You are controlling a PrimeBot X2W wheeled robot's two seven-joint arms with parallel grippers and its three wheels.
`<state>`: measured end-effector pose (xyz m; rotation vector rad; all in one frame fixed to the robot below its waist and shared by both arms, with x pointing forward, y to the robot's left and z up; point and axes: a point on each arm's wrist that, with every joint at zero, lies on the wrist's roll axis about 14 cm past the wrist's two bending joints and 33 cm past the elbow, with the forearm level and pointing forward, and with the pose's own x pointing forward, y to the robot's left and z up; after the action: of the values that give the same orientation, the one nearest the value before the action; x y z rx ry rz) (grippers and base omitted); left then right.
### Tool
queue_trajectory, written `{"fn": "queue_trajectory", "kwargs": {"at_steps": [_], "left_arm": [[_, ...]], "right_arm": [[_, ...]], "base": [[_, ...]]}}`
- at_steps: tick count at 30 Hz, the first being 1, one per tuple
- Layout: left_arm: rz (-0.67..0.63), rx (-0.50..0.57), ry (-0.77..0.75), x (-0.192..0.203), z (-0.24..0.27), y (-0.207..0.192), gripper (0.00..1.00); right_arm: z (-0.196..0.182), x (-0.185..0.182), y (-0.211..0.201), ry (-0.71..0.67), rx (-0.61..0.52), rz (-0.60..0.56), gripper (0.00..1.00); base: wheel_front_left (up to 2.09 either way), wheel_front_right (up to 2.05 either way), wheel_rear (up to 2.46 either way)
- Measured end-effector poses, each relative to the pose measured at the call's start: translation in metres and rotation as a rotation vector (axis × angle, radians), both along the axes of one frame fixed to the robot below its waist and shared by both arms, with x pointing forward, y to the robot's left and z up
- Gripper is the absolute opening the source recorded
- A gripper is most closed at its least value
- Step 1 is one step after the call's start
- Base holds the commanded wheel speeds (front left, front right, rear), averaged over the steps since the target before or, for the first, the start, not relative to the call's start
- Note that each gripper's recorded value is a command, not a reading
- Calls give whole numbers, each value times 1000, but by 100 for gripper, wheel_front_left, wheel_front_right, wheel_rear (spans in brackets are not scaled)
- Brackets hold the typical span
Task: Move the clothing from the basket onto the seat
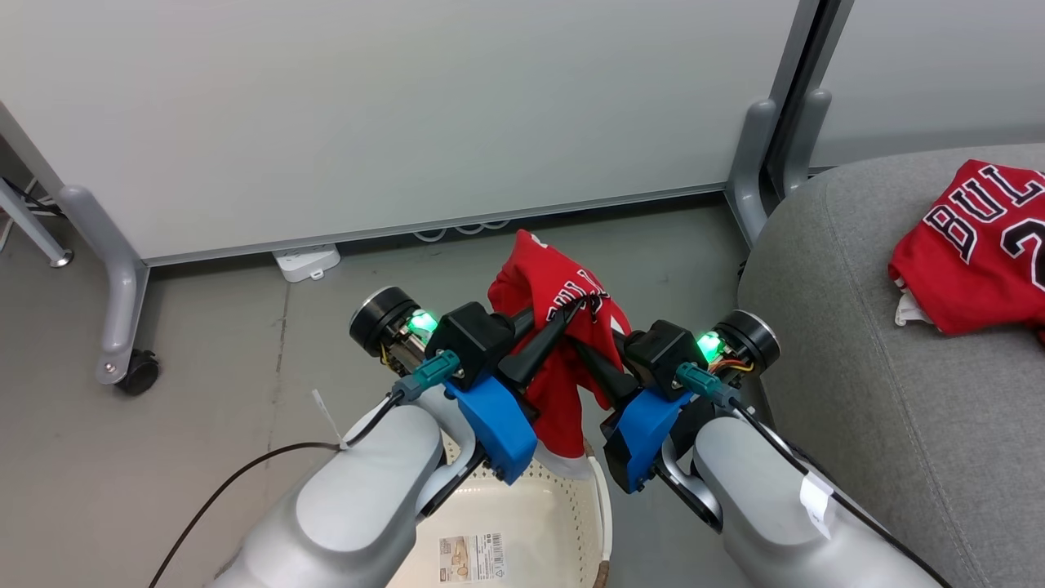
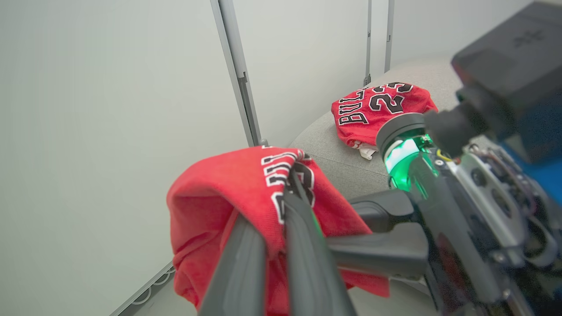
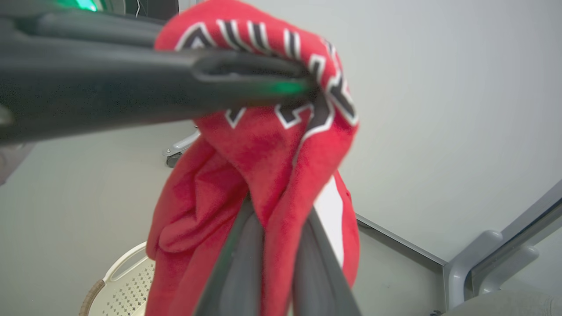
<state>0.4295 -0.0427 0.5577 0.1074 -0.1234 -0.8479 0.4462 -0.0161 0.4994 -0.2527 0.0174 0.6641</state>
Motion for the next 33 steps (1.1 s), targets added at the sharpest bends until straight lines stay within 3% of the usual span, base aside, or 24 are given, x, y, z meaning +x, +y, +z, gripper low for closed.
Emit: {"fn": "queue_trajectory", "kwargs": {"at_steps": [11,12,13,33], "left_arm": [[-1,-1,3,0,0,-1,0],[2,-3,4,1,0,0,11],[6,-6,4,2,1,1,100],[2,9,24,10,-12,-4,100]], "right_arm": [[1,1,-4,4,9,-11,0],[1,1,-4,6,11,-12,0],[1,1,-4,6,12,-14,0],[3,12,-33,13,63,-108,0]], "base": [[0,0,0],[0,0,0],[0,0,0],[0,0,0]]}}
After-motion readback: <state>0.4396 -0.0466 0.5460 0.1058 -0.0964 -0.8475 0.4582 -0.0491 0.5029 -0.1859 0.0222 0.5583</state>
